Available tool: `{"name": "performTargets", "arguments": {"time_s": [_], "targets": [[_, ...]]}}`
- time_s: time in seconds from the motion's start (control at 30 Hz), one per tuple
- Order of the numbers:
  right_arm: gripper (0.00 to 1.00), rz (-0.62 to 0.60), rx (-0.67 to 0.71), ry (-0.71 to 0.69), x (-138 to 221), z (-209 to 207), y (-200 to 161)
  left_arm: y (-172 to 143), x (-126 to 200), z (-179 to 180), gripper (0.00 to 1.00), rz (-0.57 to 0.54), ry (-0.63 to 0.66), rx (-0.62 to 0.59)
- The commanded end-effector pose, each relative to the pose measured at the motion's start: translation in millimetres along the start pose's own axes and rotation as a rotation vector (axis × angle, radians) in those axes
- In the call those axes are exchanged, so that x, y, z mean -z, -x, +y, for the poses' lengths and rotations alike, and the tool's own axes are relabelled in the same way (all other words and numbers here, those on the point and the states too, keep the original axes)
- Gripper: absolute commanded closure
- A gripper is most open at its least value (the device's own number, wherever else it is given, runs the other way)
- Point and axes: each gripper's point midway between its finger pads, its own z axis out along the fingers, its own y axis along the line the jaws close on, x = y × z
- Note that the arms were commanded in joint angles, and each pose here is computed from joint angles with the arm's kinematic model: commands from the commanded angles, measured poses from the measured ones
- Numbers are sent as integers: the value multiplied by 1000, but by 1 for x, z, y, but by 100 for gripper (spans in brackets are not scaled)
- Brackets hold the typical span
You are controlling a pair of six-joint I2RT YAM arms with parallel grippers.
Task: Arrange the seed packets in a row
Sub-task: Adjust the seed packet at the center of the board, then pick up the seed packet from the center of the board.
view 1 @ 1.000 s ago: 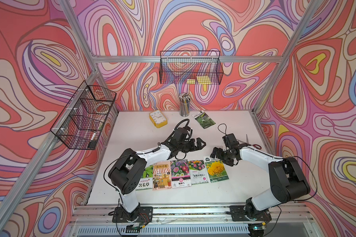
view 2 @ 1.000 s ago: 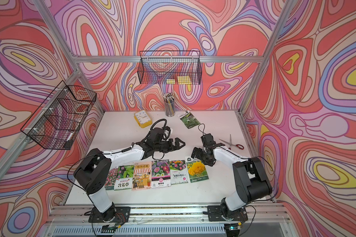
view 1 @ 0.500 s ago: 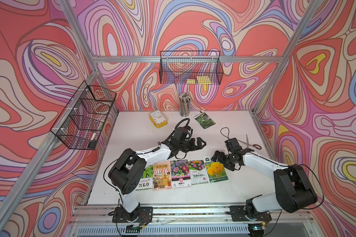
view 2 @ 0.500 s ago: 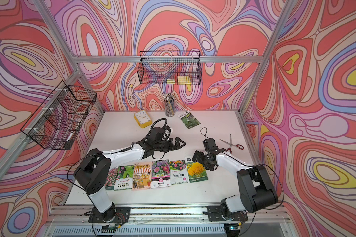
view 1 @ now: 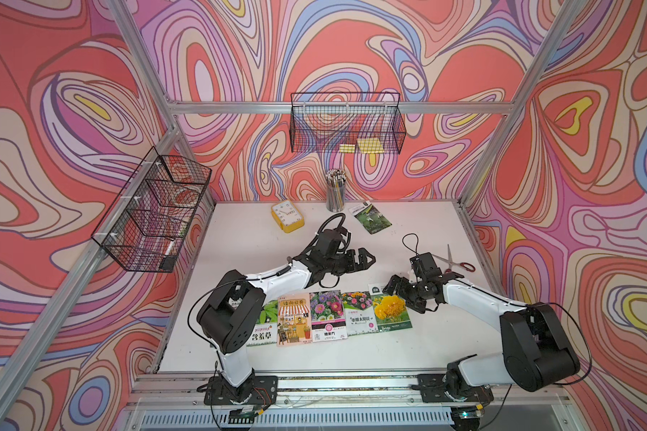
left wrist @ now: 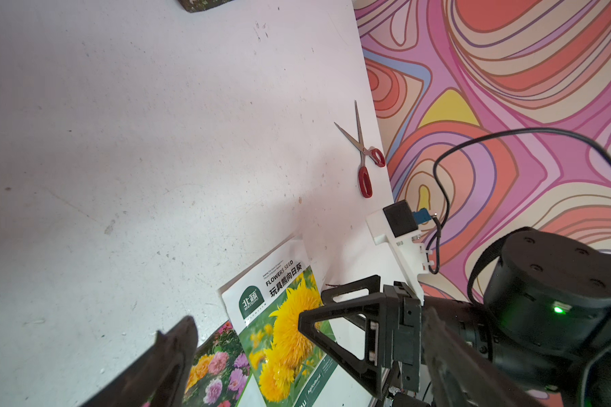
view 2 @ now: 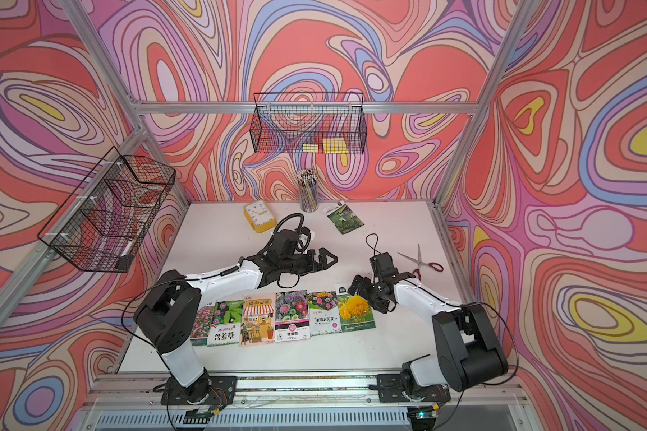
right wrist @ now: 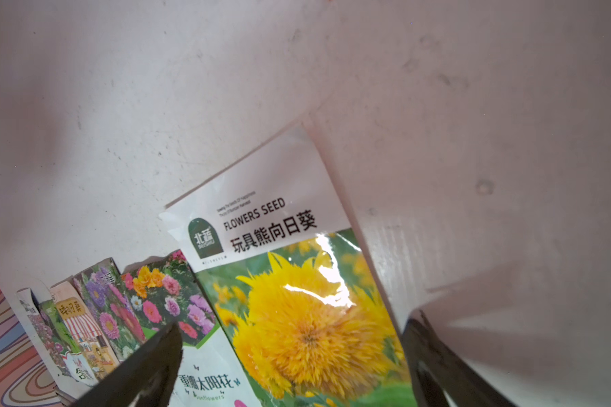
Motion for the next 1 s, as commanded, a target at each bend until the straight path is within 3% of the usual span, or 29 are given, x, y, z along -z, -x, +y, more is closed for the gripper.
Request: {"name": "performTargets", "arguments": {"time_s": [0.0,0.13,0.3,0.5,0.57,0.7,0.83,0.97], "targets": [[2,30,-28,7,4,-3,-11,5,0,-9,1,-5,-13,-22],[2,-36,5,-43,18,-3,4,11,-4,-6,1,-11,4,-36],[2,-196,114,-129,41,23,69,46,-16,13,1,-31,73,-38],[2,-281,160,-161,19,61,155,100,-47,48,1,-39,117,21],[2,-282,151,-161,-4,63,184,114,-58,60,1,-54,118,38],[2,-293,141,-21,-34,82,233,136,-80,70,1,-88,84,31],[2,-360,151,86,-42,104,281,151,-101,79,1,-154,46,9],[2,-404,134,126,-47,110,322,162,-119,101,1,-189,53,69]]}}
